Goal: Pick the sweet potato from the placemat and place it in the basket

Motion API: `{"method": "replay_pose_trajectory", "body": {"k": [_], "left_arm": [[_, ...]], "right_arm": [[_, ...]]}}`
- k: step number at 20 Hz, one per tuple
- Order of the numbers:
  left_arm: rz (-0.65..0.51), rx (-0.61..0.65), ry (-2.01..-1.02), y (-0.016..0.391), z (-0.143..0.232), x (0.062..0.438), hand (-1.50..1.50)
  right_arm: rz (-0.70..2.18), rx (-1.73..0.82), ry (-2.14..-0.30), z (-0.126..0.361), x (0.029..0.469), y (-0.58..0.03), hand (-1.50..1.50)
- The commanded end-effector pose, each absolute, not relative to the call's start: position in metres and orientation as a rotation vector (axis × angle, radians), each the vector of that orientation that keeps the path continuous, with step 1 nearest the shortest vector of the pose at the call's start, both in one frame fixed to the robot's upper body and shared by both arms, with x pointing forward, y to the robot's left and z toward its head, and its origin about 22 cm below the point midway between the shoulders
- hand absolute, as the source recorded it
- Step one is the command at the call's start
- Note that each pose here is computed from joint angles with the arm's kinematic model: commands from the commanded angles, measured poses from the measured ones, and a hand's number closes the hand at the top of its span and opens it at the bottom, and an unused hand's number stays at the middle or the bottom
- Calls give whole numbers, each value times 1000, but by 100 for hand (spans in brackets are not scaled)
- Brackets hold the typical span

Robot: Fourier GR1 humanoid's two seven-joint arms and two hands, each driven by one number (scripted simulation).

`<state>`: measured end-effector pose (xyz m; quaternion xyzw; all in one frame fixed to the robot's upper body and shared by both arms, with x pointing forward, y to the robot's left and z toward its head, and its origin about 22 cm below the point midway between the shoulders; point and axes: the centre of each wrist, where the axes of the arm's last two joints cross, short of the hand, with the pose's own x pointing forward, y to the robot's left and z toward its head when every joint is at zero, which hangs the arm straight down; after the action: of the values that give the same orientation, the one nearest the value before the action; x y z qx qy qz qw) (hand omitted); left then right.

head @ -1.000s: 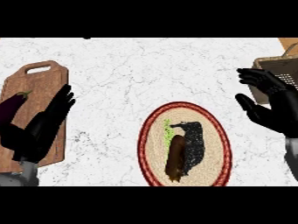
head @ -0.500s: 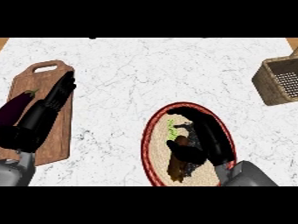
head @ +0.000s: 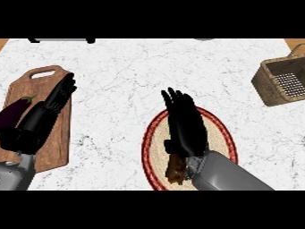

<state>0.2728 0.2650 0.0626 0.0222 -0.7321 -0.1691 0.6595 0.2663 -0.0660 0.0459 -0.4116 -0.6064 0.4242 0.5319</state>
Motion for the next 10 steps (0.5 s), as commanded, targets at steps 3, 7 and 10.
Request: {"method": "replay_pose_trajectory", "body": {"k": [3, 7, 10], "left_arm": [[-391, 68, -1658, 270, 63, 277, 0], [-378, 31, -1651, 262, 57, 273, 0], [-391, 55, -1680, 258, 62, 277, 0]], "right_arm": [[1227, -1309, -1080, 67, 269, -16, -150], [1304, -1226, -852, 85, 260, 13, -150], [1305, -1166, -765, 103, 269, 13, -150]]}}
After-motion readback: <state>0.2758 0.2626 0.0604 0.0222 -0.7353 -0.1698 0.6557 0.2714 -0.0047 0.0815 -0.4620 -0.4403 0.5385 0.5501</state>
